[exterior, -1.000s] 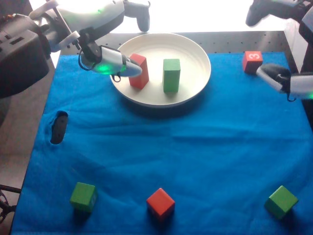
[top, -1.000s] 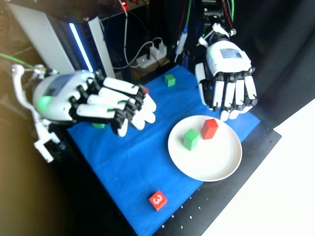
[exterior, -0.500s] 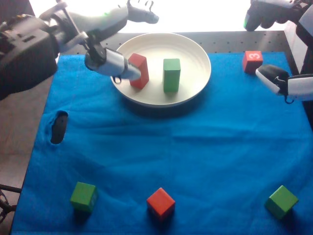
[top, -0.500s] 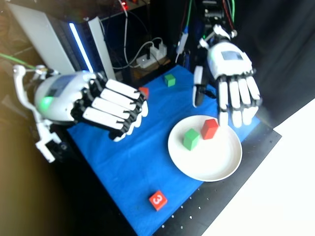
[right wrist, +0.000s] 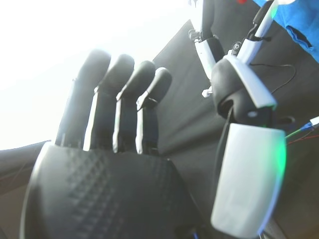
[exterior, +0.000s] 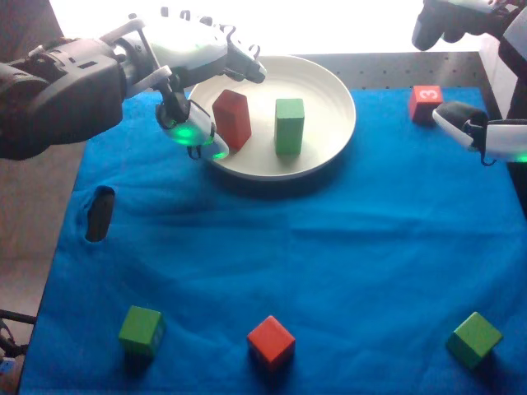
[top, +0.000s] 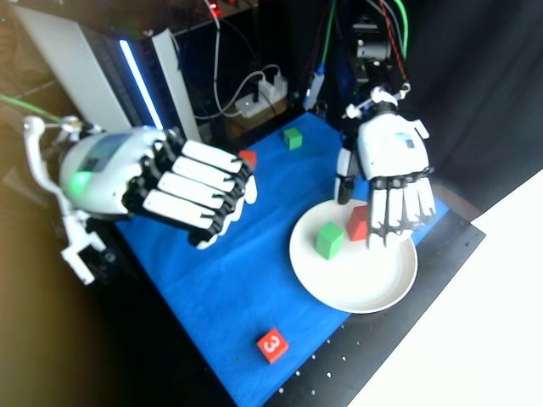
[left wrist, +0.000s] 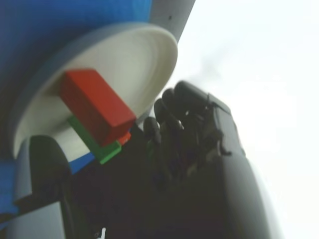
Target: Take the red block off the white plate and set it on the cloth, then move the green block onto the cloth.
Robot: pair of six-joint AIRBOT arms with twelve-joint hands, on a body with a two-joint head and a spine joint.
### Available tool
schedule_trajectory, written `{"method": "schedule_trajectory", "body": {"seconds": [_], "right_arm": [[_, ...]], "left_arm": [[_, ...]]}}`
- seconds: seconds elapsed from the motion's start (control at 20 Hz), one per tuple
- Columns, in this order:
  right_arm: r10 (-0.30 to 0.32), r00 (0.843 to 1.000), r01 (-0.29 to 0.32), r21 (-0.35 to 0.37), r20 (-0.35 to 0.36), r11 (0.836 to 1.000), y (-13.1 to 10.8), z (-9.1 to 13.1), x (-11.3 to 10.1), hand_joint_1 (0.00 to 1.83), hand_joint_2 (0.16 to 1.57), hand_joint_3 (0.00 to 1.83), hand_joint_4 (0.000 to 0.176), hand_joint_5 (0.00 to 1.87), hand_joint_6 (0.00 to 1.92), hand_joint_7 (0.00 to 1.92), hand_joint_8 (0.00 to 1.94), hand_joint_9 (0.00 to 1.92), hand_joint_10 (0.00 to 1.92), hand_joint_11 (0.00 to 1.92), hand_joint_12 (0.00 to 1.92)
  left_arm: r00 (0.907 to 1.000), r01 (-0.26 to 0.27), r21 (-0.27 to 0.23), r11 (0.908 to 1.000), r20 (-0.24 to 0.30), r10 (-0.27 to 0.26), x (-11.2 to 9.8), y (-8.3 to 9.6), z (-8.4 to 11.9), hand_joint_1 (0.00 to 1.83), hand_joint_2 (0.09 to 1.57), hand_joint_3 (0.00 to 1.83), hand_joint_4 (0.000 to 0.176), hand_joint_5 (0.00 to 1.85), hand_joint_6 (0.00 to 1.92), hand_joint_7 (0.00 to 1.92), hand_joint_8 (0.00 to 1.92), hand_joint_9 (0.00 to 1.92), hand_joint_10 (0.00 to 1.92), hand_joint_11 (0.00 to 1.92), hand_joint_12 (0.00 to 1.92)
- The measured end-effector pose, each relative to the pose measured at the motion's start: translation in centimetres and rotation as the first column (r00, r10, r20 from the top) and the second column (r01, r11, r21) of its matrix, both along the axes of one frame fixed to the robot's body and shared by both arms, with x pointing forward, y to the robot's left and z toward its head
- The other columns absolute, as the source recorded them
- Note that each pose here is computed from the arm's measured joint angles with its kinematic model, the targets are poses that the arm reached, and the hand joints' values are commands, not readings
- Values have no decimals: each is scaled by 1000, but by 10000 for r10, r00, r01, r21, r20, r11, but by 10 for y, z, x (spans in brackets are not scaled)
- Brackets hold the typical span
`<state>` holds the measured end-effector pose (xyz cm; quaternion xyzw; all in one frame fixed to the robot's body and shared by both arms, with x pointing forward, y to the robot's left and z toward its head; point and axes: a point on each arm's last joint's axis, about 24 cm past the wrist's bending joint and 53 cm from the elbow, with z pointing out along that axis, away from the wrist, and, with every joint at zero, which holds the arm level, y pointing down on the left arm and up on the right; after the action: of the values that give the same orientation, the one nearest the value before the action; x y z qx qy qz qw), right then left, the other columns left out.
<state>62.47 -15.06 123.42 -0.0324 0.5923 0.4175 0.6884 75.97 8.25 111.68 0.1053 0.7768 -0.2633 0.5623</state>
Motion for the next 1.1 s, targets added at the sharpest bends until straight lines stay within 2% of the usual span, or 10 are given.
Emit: {"method": "schedule_trajectory", "body": {"seconds": [0.15, 0.35, 0.4, 0.45, 0.55, 0.6, 0.65, 0.75, 0.9, 1.1], "right_arm": [[-3, 10000, 3, -2, 2, 10000, 0, 0, 0, 1144, 754, 552, 0, 501, 1149, 495, 1333, 486, 1559, 492, 1863], [-3, 10000, 3, 0, 5, 10000, 0, 0, 0, 1169, 751, 535, 0, 532, 1153, 542, 1367, 479, 1607, 461, 1919], [1, 10000, -1, 7, 4, 10000, 0, 0, 0, 1177, 752, 533, 0, 534, 1156, 544, 1373, 475, 1613, 443, 1921], [-3, 10000, 3, 0, 5, 10000, 0, 0, 0, 1158, 753, 532, 0, 543, 1162, 549, 1373, 497, 1612, 469, 1921], [1, 10000, -1, 7, 4, 10000, 0, 0, 0, 1153, 760, 526, 0, 561, 1155, 568, 1351, 508, 1606, 476, 1921], [-5, 10000, 5, 0, 0, 10000, 0, 0, 0, 1164, 757, 523, 0, 568, 1157, 573, 1354, 521, 1617, 515, 1921], [-3, 10000, 3, 0, 5, 10000, 0, 0, 0, 1172, 758, 520, 0, 565, 1158, 570, 1358, 515, 1632, 513, 1921], [-3, 10000, 3, 0, 5, 10000, 0, 0, 0, 1197, 751, 519, 0, 562, 1166, 550, 1381, 477, 1649, 484, 1921], [-3, 10000, 3, 0, 5, 10000, 0, 0, 0, 1213, 743, 534, 0, 545, 1182, 524, 1316, 444, 1577, 448, 1921], [1, 10000, -1, 7, 4, 10000, 0, 0, 0, 1223, 729, 533, 0, 556, 1162, 529, 1343, 457, 1629, 445, 1921]], "left_arm": [[9999, -56, -91, 9999, -103, 55, 2, -2, -2, 1163, 969, 8, 0, 705, 104, 506, 640, 389, 1079, 244, 1671], [9996, -115, -39, 9999, -246, 114, 3, -1, -8, 1216, 1051, 6, 0, 863, 185, 732, 477, 648, 945, 467, 1605], [9994, -160, -70, 9998, -312, 158, 3, 0, -11, 1186, 1157, 0, 9, 835, 1001, 835, 1042, 740, 1070, 531, 1721], [9993, -177, -56, 9998, -338, 175, 4, 1, -13, 1174, 1194, 3, 14, 779, 1213, 838, 1220, 780, 1191, 581, 1794], [9985, -283, -120, 9995, -470, 277, 4, 3, -17, 1241, 1170, 0, 0, 824, 1021, 939, 1304, 966, 1467, 834, 1856], [9984, -289, -135, 9995, -480, 282, 4, 3, -17, 1246, 1168, 0, 0, 839, 993, 934, 1328, 939, 1478, 814, 1842], [9983, -315, -156, 9994, -494, 306, 5, 4, -17, 1339, 1169, 0, 0, 816, 1075, 880, 1213, 851, 1444, 665, 1768], [9982, -373, -230, 9990, -485, 362, 5, 5, -16, 1356, 1178, 1, 0, 786, 1232, 851, 1159, 815, 1411, 646, 1616], [9980, -463, -433, 9980, -460, 443, 5, 7, -15, 1346, 1205, 3, 0, 754, 1254, 797, 1270, 748, 1508, 500, 1751], [9993, -364, -932, 9950, -150, 351, -7, 9, 2, 1348, 1201, 0, 0, 750, 1273, 770, 1266, 801, 1453, 600, 1662]]}}
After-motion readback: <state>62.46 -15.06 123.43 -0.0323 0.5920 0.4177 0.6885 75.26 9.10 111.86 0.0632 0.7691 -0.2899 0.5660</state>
